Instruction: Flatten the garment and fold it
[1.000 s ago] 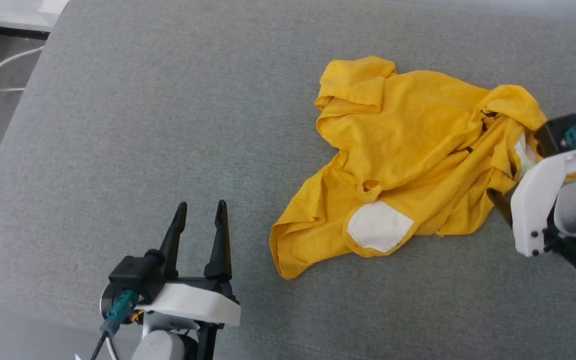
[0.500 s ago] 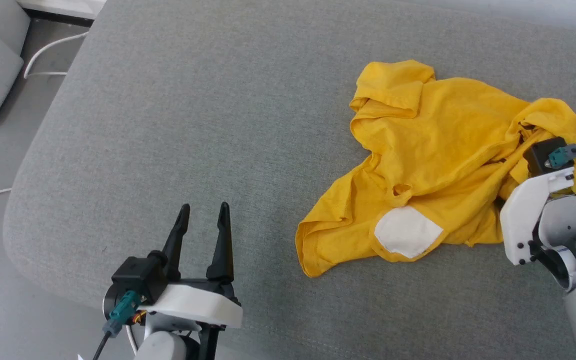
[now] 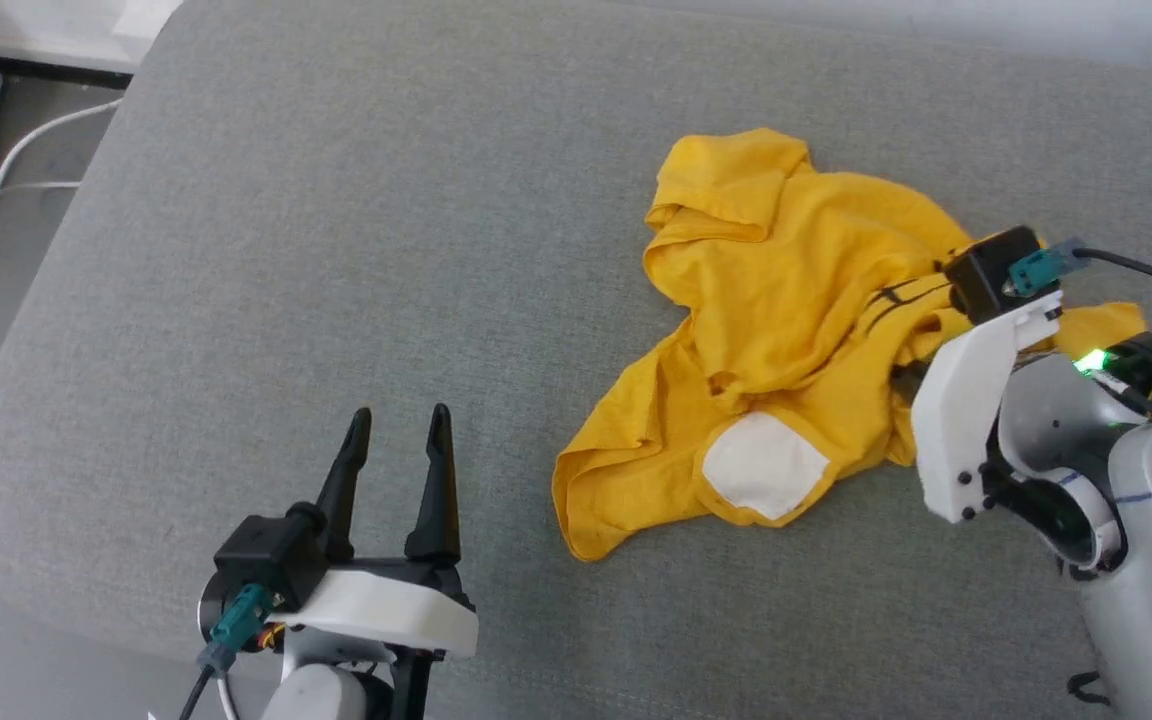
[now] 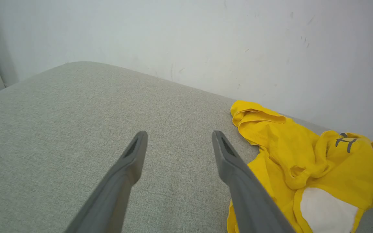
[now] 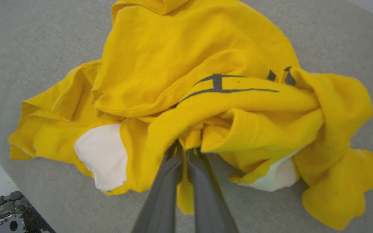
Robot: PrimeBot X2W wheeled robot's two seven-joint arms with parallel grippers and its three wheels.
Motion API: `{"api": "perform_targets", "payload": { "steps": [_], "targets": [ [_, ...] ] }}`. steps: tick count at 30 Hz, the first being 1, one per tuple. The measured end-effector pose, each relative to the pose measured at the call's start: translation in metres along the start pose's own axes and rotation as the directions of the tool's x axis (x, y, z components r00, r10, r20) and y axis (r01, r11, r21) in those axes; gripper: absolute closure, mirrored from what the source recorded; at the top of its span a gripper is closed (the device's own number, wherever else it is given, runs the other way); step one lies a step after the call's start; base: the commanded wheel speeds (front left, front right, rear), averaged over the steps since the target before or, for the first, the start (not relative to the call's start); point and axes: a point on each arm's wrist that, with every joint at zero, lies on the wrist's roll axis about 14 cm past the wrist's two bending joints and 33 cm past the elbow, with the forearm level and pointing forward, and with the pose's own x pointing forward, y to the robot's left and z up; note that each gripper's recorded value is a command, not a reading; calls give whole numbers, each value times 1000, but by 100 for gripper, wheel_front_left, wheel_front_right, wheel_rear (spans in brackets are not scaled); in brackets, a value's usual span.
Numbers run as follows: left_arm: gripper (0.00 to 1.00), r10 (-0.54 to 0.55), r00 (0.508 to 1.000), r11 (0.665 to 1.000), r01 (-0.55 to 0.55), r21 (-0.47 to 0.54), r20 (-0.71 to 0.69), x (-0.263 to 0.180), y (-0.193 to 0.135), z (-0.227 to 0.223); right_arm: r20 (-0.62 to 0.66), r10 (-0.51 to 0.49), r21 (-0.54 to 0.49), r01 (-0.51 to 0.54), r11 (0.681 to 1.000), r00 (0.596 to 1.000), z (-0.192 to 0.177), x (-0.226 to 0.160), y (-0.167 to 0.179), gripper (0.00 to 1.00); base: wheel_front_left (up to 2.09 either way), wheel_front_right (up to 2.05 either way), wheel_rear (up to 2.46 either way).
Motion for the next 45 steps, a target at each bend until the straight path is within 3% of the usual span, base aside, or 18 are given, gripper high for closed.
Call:
{"api": "perform_targets", "payload": {
  "steps": [4,10,11,12,18,24,28,33,40,45],
  "targets": [
    [0,-17,1000,1000,17,-5,7,1,-5,2,-36,103,-4,-103,995,994,-6,-16,32,100,0,0,0],
    [0,-20,1000,1000,20,-5,13,-3,-6,4,-158,265,65,-258,964,951,-52,-20,88,97,0,0,0],
    [0,-18,1000,1000,18,-5,11,-4,-5,4,-165,270,71,-261,963,949,-57,-19,92,57,0,0,0],
    [0,-14,1000,1000,14,-5,9,-6,-4,4,-161,262,70,-254,965,952,-60,-16,93,0,0,0,0],
    [0,-4,1000,1000,4,-2,13,-11,0,6,-59,211,13,-210,978,976,-51,-5,90,0,0,0,0],
    [0,-14,1000,1000,14,-4,18,-13,-3,7,98,197,43,-202,978,975,-18,-17,84,0,0,0,0],
    [0,-32,999,999,32,-1,14,-13,-8,6,229,146,105,-173,979,962,13,-38,64,0,0,0,0],
    [0,-64,998,998,64,0,19,-8,-17,8,343,10,158,-68,985,939,29,-69,24,0,0,0,0],
    [0,-86,996,996,86,2,-5,-2,-24,0,236,-144,133,115,984,961,-19,-85,-16,0,0,0,0],
    [0,-90,996,996,90,1,-18,0,-26,-4,105,-181,75,173,982,978,-67,-83,-25,0,0,0,0]
  ]
}}
